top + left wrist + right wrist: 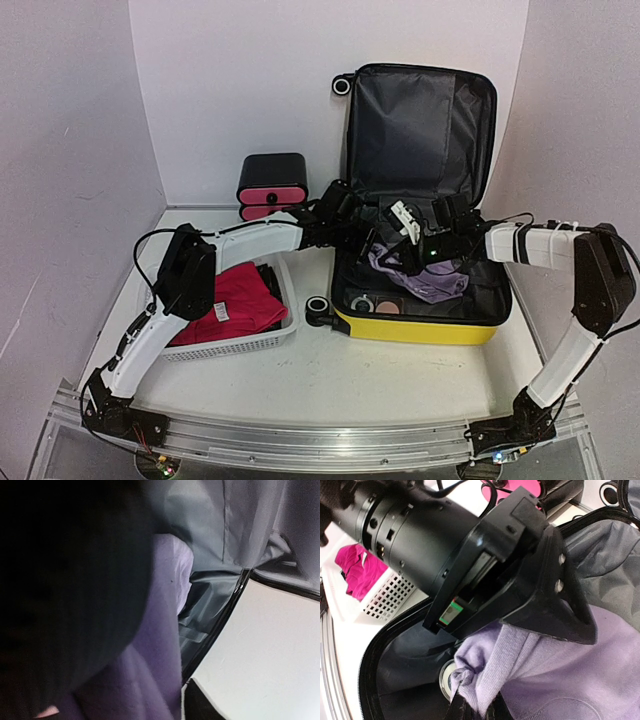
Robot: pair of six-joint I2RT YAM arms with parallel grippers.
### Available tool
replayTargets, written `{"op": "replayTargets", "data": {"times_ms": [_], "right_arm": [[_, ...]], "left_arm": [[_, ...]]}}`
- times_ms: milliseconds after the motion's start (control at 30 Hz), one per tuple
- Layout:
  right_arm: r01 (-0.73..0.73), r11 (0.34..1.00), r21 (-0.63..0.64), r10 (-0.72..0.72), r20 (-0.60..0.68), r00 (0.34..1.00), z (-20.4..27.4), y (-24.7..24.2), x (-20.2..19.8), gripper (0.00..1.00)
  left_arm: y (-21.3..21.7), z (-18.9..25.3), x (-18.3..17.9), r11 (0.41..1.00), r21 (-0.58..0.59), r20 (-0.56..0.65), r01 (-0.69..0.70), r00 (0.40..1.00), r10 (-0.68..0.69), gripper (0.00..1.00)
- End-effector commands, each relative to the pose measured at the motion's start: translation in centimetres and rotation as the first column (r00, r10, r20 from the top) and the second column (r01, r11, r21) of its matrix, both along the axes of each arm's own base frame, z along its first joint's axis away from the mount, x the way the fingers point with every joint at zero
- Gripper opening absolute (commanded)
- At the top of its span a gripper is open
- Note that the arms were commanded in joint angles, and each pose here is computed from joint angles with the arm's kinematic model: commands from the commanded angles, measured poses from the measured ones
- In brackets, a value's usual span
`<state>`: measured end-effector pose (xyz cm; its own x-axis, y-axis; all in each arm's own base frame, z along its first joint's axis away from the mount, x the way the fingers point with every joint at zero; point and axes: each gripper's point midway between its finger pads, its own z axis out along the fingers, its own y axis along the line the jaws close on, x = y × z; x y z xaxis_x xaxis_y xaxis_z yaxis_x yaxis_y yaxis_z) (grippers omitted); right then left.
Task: Open, take out, and arrange the luggage
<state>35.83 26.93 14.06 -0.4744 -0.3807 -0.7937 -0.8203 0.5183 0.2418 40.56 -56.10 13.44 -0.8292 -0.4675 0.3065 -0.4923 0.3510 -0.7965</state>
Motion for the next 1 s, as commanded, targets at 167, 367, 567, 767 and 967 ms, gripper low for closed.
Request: {"op": "replayTargets", "data": {"times_ms": [167,367,567,767,967], "right_arm": [[0.123,0.992,0.037,-0.125,0.078,0.989,5.9,-1.6,0.0,0.44],[0.351,0.936,0.022,-0.351,0.029,0.936,10.2,-5.2,-1.0,0.84],[0.501,0.865,-0.025,-0.499,0.065,0.864,11.7,-9.0,-1.2,0.92],[0.518,0.854,-0.051,-0.514,0.078,0.854,11.6,-9.8,-1.1,0.93],[0.505,0.862,-0.054,-0.501,0.064,0.863,11.6,-9.4,-0.9,0.93]], "left_arm": [[-2.5,4.4,-1.1,0.985,-0.063,0.229,0.157,0.963,-0.139,0.00],[-1.6,10.0,-2.0,0.970,0.047,0.525,0.240,0.820,-0.229,0.00],[-0.6,13.9,-4.1,0.945,0.156,0.687,0.288,0.656,-0.313,0.00],[3.2,18.5,-6.0,0.934,0.265,0.776,0.240,0.522,-0.354,0.00],[8.6,19.5,-7.9,0.914,0.373,0.764,0.161,0.506,-0.401,0.00]]}}
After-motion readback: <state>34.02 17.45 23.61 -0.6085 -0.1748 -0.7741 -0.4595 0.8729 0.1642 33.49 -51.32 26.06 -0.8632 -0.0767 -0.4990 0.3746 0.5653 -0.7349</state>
